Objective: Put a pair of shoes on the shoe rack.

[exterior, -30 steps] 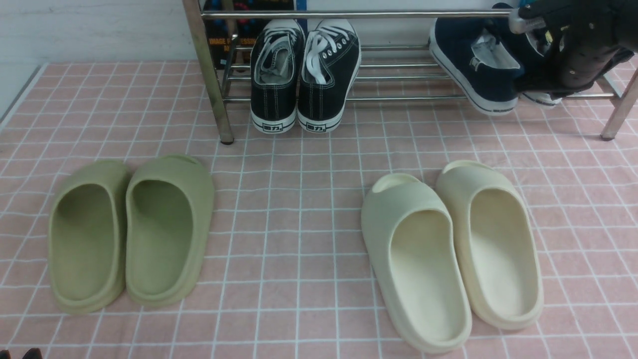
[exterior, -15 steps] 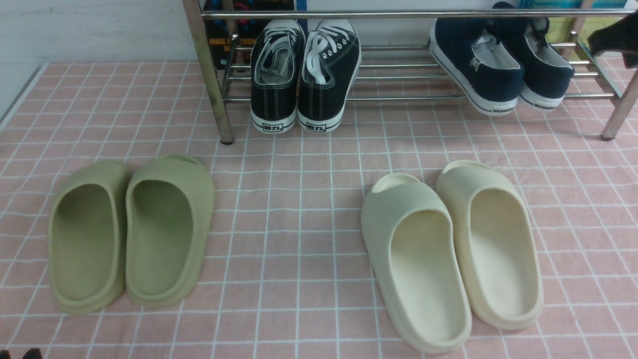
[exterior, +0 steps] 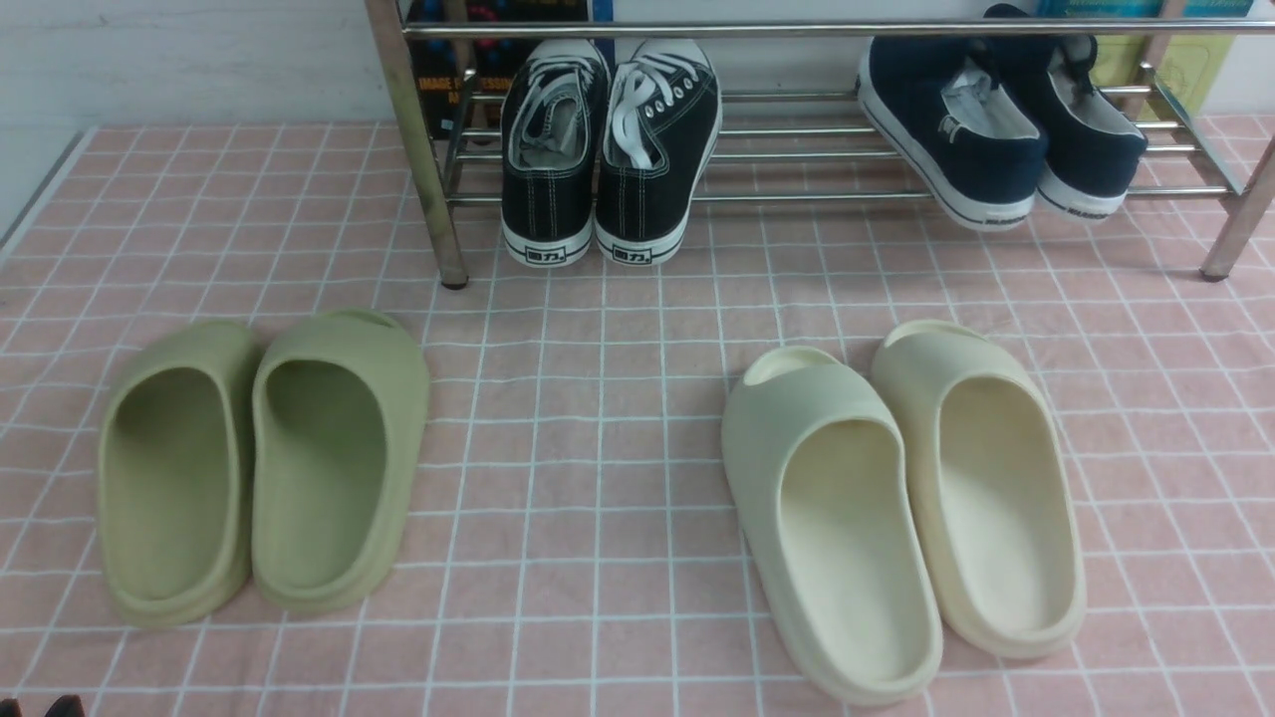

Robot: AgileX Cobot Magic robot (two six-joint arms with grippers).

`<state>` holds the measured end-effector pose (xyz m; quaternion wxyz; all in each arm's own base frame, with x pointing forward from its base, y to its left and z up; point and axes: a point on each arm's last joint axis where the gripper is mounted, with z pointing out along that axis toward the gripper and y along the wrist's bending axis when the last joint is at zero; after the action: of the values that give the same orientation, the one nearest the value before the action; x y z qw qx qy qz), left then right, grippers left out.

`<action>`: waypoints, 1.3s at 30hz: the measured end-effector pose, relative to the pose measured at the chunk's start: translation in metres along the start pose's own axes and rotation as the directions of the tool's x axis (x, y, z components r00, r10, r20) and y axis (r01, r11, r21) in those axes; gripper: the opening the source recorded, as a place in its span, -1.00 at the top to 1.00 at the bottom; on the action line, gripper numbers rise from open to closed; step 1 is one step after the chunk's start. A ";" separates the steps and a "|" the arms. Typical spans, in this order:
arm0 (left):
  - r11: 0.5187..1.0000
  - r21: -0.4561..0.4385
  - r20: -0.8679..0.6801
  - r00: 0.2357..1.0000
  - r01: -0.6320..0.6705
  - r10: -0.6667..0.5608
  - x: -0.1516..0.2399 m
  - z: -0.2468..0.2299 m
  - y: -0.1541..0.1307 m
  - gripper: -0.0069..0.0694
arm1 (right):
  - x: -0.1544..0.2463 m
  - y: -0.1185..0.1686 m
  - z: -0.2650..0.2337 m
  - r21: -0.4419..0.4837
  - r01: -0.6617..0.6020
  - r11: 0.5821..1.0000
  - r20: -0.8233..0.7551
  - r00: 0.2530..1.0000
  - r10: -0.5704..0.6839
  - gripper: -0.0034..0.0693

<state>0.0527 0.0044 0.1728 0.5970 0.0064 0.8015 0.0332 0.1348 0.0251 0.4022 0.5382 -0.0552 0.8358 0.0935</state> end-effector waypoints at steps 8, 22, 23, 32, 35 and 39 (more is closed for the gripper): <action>1.000 0.000 0.000 1.000 0.000 0.000 0.000 0.000 0.000 0.19 | 0.015 0.006 -0.034 -0.026 0.001 1.000 0.029 1.000 0.000 0.93; 1.000 0.000 0.000 1.000 0.000 0.000 0.000 0.000 0.000 0.19 | 0.028 0.005 -0.029 -0.027 0.094 0.995 0.076 0.993 -0.092 0.93; 1.000 0.000 0.000 1.000 0.000 0.000 0.000 0.000 0.000 0.19 | 0.033 0.004 -0.025 -0.014 0.112 0.994 0.107 0.988 -0.110 0.93; 1.000 0.000 0.000 1.000 0.000 0.000 0.000 0.000 0.000 0.19 | 0.136 -0.020 0.003 0.138 0.051 0.989 0.365 0.926 -0.099 0.93; 1.000 0.000 0.000 1.000 0.000 0.000 0.000 0.000 0.000 0.19 | 0.186 -0.029 0.007 0.203 -0.024 0.979 0.375 0.925 -0.055 0.93; 1.000 0.000 0.000 1.000 0.000 0.000 0.000 0.000 0.000 0.19 | 0.218 -0.034 0.010 0.257 -0.078 0.963 0.370 0.929 -0.023 0.93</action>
<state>0.0527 0.0044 0.1728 0.5970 0.0064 0.8015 0.0332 0.0599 -0.0042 0.1960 0.6871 0.0485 0.7249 -0.0038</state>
